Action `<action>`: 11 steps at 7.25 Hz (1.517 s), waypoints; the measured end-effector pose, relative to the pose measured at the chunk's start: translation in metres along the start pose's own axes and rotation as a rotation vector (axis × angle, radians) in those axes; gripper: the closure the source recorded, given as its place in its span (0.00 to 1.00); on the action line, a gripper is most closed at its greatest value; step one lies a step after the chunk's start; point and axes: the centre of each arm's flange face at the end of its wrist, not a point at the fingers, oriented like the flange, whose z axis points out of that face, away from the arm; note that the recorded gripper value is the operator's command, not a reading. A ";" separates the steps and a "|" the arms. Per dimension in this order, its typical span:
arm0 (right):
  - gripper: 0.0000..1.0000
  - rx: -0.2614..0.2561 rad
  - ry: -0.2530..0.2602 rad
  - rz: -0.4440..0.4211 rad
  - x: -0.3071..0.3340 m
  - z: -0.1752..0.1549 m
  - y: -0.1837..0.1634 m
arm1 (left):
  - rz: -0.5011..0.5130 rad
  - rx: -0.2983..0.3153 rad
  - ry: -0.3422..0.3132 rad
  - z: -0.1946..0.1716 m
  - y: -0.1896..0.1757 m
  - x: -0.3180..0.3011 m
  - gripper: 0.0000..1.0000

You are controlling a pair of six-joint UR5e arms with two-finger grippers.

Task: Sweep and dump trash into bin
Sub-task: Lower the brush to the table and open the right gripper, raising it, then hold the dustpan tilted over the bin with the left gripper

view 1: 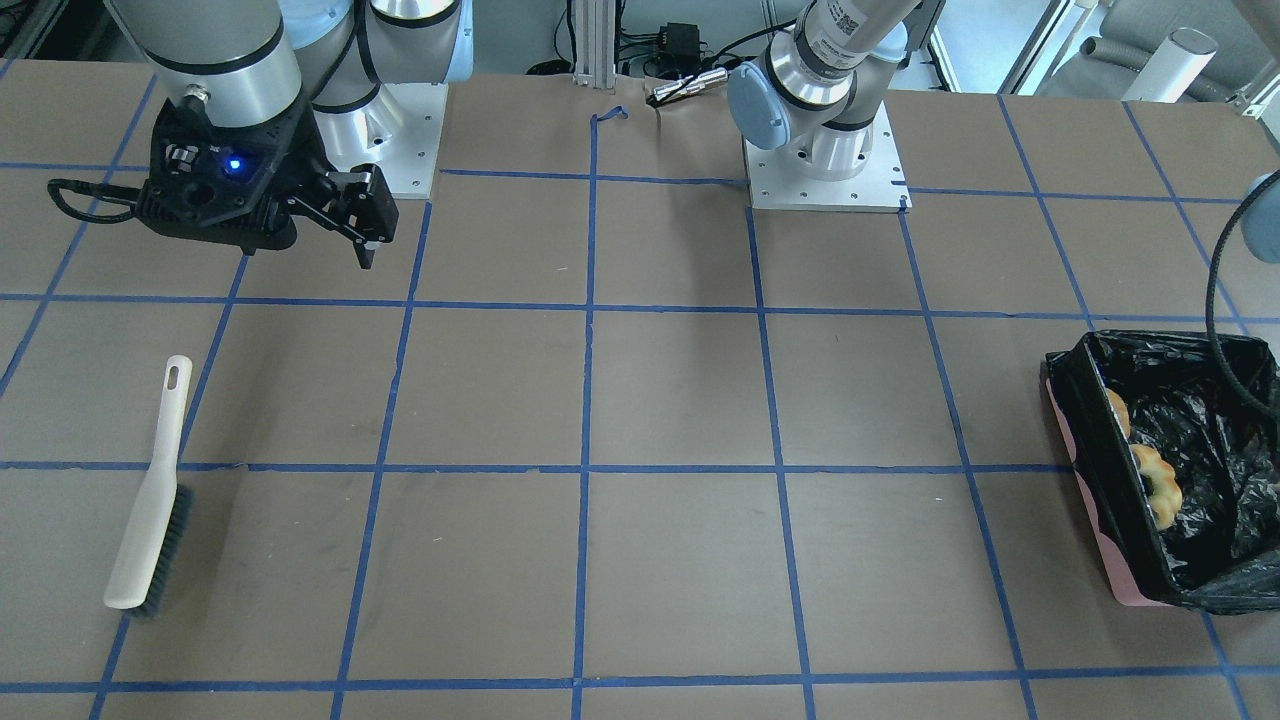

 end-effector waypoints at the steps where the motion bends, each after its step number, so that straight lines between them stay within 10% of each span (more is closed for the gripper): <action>1: 0.00 0.008 -0.025 0.001 -0.006 -0.002 0.001 | 0.002 0.009 0.003 -0.002 0.000 0.005 1.00; 11: 0.00 0.083 -0.092 -0.128 0.030 -0.037 0.029 | -0.018 0.163 -0.002 -0.023 0.013 0.037 1.00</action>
